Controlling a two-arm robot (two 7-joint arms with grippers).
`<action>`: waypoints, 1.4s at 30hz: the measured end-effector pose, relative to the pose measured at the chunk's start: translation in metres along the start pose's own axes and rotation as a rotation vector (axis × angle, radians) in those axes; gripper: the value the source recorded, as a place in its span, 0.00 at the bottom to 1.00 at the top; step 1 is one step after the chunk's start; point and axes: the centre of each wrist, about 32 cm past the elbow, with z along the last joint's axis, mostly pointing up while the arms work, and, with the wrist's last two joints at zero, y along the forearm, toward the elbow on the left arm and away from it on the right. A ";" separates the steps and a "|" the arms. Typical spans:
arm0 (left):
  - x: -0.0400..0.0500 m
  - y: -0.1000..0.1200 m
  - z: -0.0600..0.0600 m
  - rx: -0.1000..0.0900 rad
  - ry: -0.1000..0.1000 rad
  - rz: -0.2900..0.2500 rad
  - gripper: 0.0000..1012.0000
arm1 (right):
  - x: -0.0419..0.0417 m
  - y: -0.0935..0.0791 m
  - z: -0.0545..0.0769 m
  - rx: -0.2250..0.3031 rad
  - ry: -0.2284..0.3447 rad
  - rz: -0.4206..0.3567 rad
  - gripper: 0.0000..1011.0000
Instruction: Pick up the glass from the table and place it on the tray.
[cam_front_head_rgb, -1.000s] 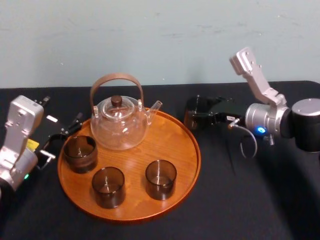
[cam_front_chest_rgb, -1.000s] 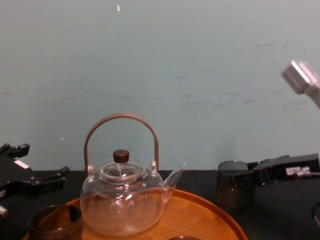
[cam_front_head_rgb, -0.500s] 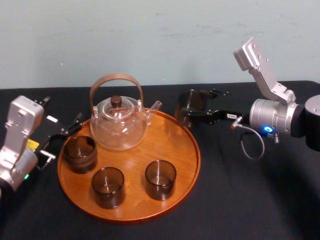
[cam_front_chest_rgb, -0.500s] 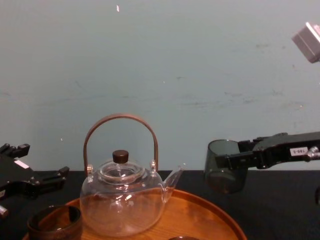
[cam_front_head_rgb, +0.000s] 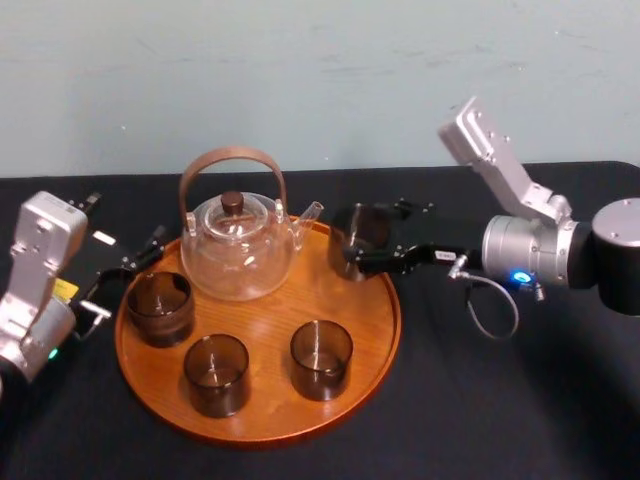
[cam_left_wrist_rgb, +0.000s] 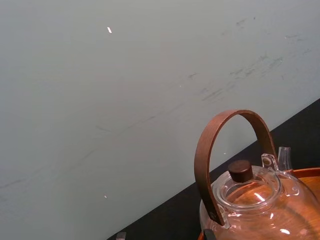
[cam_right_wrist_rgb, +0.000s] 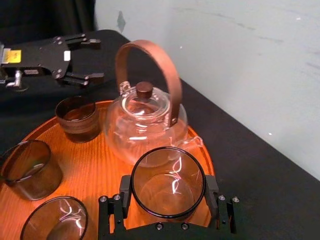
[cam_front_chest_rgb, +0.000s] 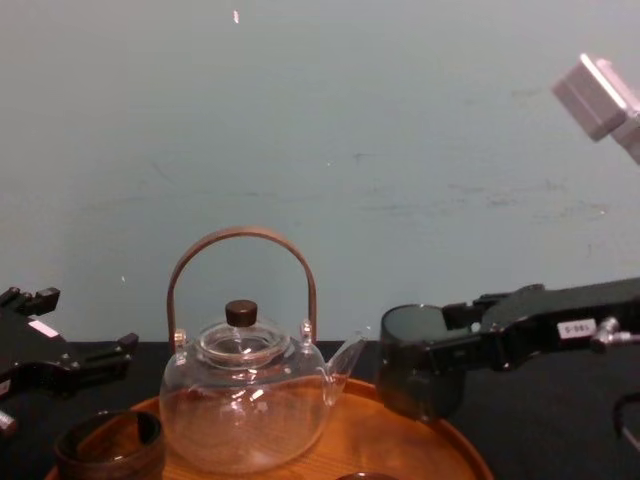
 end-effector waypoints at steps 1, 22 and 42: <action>0.0000 0.000 0.000 0.000 0.000 0.000 0.99 | -0.0008 0.002 0.000 -0.005 -0.003 0.005 0.89; 0.0000 0.000 0.000 0.000 0.000 0.000 0.99 | 0.0009 0.030 -0.013 -0.060 -0.012 0.005 0.89; 0.0000 0.000 0.000 0.000 0.000 0.000 0.99 | 0.0014 0.041 -0.026 -0.088 0.013 0.024 0.89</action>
